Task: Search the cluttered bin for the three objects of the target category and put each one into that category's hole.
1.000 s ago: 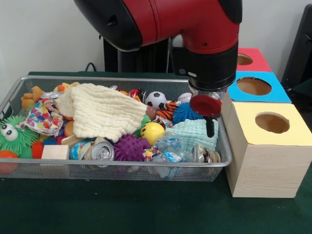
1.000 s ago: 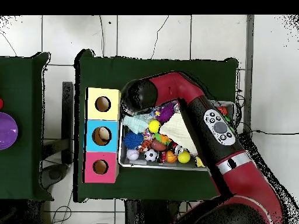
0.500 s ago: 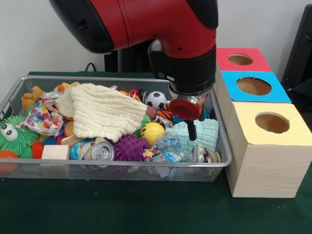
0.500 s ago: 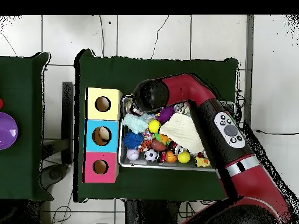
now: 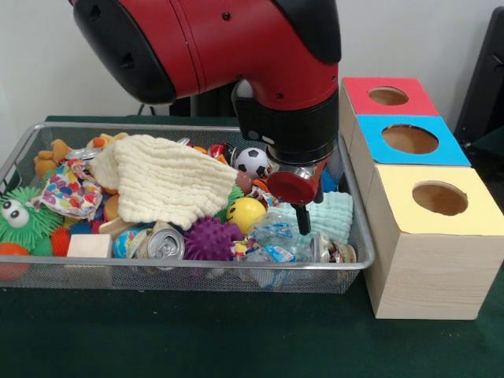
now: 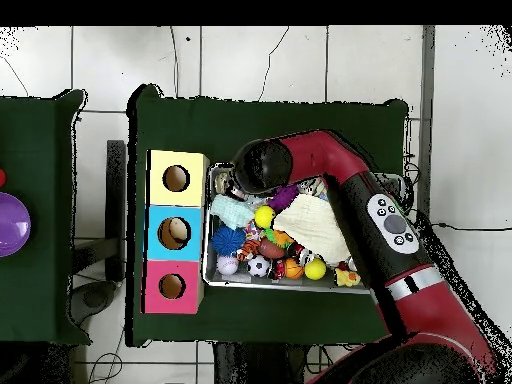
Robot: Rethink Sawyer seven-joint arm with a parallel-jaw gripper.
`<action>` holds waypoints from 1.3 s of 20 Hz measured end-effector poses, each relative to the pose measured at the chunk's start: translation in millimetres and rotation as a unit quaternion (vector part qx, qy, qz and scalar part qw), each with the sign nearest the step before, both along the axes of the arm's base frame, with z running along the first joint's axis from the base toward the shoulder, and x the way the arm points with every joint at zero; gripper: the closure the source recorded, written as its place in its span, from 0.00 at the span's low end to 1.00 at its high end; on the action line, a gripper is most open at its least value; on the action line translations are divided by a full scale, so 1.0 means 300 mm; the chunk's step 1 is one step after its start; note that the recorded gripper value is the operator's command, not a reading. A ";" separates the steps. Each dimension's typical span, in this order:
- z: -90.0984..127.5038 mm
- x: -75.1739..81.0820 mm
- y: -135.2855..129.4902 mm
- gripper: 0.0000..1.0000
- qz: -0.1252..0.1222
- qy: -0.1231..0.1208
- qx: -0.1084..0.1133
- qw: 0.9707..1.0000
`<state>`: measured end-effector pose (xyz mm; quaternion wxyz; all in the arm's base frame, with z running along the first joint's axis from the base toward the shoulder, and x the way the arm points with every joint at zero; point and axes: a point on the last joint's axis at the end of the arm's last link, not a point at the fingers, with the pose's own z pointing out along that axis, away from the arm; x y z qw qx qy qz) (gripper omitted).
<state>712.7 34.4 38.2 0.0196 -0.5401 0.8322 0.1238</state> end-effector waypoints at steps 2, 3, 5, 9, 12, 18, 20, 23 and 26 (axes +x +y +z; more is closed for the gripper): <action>-0.010 -0.004 -0.002 0.00 0.002 0.000 -0.002 1.000; -0.016 -0.005 -0.003 0.00 0.003 0.000 -0.004 1.000; -0.032 -0.010 -0.010 0.00 0.009 -0.002 -0.010 1.000; -0.048 -0.016 -0.024 0.00 0.017 -0.004 -0.019 1.000; -0.054 -0.018 -0.032 0.00 0.021 -0.005 -0.023 1.000; -0.063 -0.018 -0.049 0.00 0.020 -0.005 -0.027 0.999; -0.065 -0.017 -0.053 0.00 0.019 -0.005 -0.029 0.999; -0.070 -0.016 -0.063 0.00 0.017 -0.005 -0.031 0.999; -0.079 -0.013 -0.079 0.00 0.014 -0.004 -0.034 0.999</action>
